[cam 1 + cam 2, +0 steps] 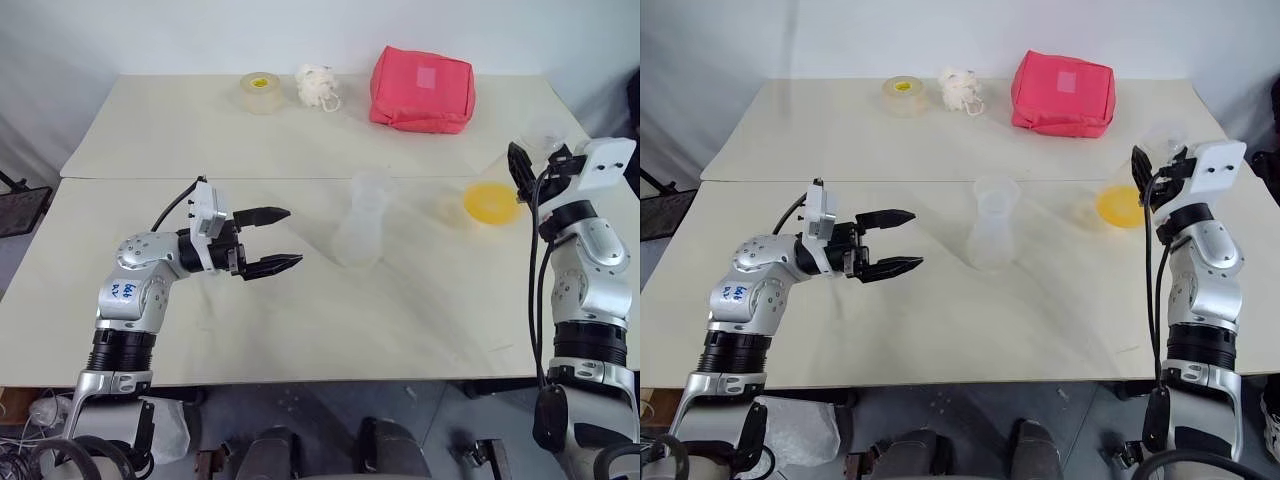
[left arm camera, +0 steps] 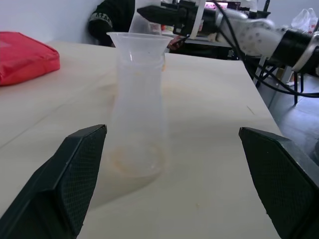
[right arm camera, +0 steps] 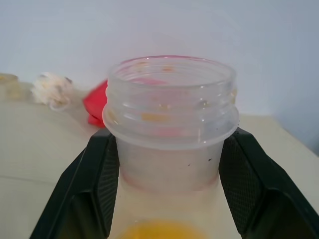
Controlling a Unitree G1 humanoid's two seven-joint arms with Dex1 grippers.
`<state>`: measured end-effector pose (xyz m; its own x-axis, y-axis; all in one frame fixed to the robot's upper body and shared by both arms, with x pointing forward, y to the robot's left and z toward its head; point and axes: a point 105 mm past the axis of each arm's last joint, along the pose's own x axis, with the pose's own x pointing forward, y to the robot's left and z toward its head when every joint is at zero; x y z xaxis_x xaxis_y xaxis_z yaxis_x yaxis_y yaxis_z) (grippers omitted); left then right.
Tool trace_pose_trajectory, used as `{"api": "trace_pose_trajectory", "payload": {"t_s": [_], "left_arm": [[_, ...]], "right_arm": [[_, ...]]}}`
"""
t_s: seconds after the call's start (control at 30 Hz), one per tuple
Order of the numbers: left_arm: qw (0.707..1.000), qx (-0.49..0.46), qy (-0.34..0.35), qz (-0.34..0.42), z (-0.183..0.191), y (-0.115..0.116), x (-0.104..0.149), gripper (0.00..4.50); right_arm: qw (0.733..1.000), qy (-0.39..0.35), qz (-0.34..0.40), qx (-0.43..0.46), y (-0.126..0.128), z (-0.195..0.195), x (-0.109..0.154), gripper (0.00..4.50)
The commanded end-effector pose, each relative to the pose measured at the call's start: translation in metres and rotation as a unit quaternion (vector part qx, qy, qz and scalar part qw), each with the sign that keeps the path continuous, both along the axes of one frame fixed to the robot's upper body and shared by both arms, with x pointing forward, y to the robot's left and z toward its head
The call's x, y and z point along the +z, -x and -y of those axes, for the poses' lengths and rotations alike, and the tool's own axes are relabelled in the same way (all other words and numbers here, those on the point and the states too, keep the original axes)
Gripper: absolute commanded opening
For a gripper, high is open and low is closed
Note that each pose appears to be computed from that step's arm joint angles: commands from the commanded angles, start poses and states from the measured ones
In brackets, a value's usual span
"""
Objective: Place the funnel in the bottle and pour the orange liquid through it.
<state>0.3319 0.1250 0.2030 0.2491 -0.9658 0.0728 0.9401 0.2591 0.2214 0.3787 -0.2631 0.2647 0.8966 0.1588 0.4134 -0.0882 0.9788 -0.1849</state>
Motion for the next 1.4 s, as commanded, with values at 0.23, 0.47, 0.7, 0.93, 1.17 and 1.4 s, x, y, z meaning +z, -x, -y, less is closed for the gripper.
{"api": "trace_pose_trajectory", "payload": {"t_s": [0.23, 0.47, 0.7, 0.93, 1.17, 1.4], "left_arm": [[0.996, -0.041, 0.031, 0.077, 0.013, -0.018, 0.012, 4.5], [0.993, -0.089, 0.004, 0.084, 0.019, -0.022, 0.011, 4.5], [0.991, -0.1, 0.013, 0.091, 0.021, -0.025, 0.016, 4.5], [0.991, -0.098, 0.014, 0.086, 0.022, -0.028, 0.015, 4.5], [0.992, -0.097, 0.022, 0.08, 0.024, -0.027, 0.012, 4.5], [0.992, -0.094, 0.028, 0.077, 0.027, -0.026, 0.01, 4.5]], "right_arm": [[0.963, 0.261, 0.069, -0.017, 0.032, -0.094, 0.024, 2.41], [0.902, 0.408, 0.141, -0.031, 0.031, -0.128, 0.03, 2.41], [0.856, 0.471, 0.202, -0.071, 0.029, -0.139, 0.041, 2.41], [0.789, 0.557, 0.248, -0.082, 0.026, -0.143, 0.039, 2.41], [0.749, 0.598, 0.269, -0.091, 0.025, -0.137, 0.038, 2.41], [0.723, 0.623, 0.284, -0.092, 0.023, -0.135, 0.035, 2.41]]}}
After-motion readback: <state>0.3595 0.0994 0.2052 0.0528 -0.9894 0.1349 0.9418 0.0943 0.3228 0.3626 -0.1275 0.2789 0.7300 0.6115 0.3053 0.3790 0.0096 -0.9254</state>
